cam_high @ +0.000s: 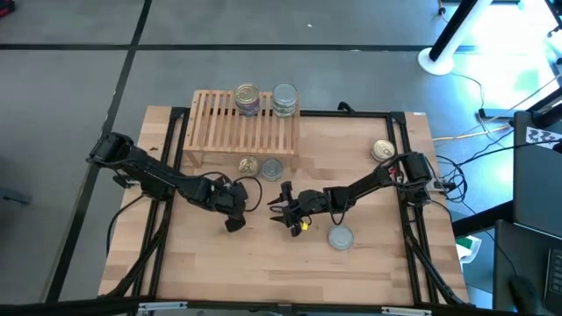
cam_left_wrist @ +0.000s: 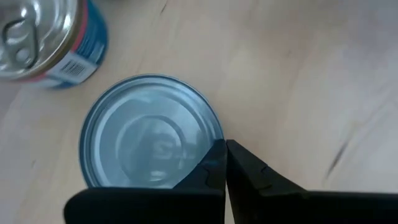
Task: Stack canned seafood by type on shelf
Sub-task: Put the green tuna can on the shelf and align it with the other stacked green tuna cans
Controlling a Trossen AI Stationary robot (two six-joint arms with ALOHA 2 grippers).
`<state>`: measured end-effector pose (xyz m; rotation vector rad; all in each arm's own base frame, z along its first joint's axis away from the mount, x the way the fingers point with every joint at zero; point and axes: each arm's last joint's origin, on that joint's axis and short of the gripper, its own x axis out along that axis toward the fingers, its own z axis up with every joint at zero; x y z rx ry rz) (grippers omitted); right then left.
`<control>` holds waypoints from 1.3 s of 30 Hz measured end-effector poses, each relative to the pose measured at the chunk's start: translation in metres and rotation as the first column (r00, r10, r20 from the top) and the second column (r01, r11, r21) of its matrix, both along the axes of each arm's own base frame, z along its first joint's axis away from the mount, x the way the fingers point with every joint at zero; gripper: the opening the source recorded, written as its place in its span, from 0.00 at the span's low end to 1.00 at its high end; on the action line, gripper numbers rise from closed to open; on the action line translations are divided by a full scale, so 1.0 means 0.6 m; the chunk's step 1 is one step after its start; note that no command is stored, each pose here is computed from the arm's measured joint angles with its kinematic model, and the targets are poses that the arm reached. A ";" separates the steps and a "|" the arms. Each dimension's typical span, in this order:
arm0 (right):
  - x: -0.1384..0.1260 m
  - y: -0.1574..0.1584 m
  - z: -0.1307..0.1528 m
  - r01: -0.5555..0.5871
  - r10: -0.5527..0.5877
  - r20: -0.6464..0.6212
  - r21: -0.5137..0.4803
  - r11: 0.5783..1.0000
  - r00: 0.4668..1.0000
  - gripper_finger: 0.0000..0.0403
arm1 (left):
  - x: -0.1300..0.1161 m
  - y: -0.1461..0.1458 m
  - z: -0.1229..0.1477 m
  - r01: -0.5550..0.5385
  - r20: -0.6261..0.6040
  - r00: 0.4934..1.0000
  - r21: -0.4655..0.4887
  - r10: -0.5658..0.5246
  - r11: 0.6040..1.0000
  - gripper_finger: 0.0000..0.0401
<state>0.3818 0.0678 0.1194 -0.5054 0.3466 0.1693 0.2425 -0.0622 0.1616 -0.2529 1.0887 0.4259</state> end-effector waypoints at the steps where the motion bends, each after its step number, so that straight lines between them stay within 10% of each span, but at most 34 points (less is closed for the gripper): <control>1: 0.000 0.000 0.000 -0.009 0.009 0.002 -0.023 1.000 1.000 0.60 | 0.002 -0.001 0.001 0.000 0.015 1.000 -0.005 0.000 1.000 0.00; 23: 0.047 0.004 -0.019 -0.034 0.042 0.012 -0.386 0.922 0.999 0.60 | 0.029 -0.008 0.015 0.006 0.206 0.979 -0.054 0.006 0.999 0.00; 39: 0.058 0.003 -0.020 -0.035 0.009 -0.059 -0.458 0.889 0.998 0.60 | 0.029 -0.008 0.016 0.024 0.202 0.979 -0.042 -0.015 0.999 0.00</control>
